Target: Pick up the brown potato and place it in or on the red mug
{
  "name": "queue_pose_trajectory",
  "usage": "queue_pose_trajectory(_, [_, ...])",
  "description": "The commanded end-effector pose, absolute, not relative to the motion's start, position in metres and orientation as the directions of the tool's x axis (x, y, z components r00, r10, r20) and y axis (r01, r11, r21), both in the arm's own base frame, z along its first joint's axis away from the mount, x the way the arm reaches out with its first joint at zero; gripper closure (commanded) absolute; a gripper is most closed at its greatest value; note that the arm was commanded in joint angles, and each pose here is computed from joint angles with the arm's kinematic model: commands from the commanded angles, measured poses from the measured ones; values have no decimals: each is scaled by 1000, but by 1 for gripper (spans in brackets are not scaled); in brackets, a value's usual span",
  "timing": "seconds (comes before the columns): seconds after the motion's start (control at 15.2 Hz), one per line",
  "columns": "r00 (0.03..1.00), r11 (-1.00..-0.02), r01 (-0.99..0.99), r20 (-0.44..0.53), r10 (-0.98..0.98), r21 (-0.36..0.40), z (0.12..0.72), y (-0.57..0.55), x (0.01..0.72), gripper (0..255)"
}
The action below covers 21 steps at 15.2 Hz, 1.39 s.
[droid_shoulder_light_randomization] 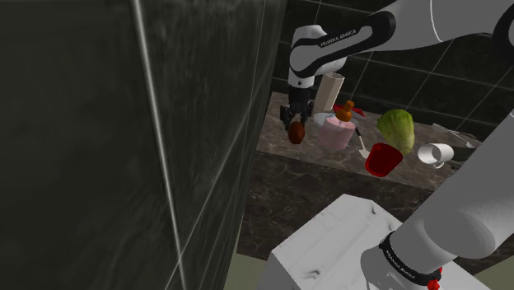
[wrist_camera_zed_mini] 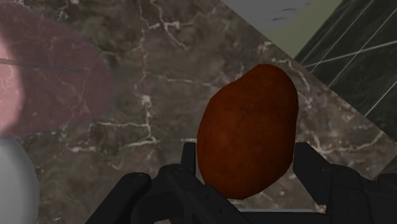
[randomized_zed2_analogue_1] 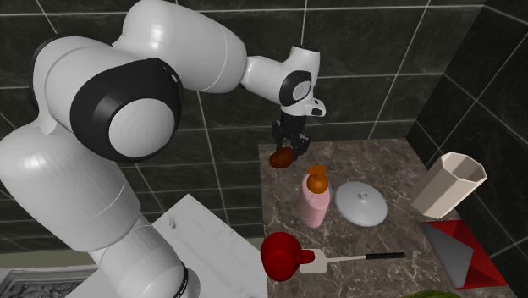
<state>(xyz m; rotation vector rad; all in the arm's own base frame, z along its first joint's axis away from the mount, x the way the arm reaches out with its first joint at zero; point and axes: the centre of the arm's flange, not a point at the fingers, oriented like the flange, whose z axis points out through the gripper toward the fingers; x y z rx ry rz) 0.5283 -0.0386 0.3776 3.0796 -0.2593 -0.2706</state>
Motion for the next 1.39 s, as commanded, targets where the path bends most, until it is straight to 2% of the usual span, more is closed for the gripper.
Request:
queue_pose_trajectory(0.0, [971, -985, -162, -170, -169, 54, 388, -37, 528, 255])
queue_pose_trajectory(1.32, [971, -985, -162, -170, -169, 54, 494, -37, 528, 255])
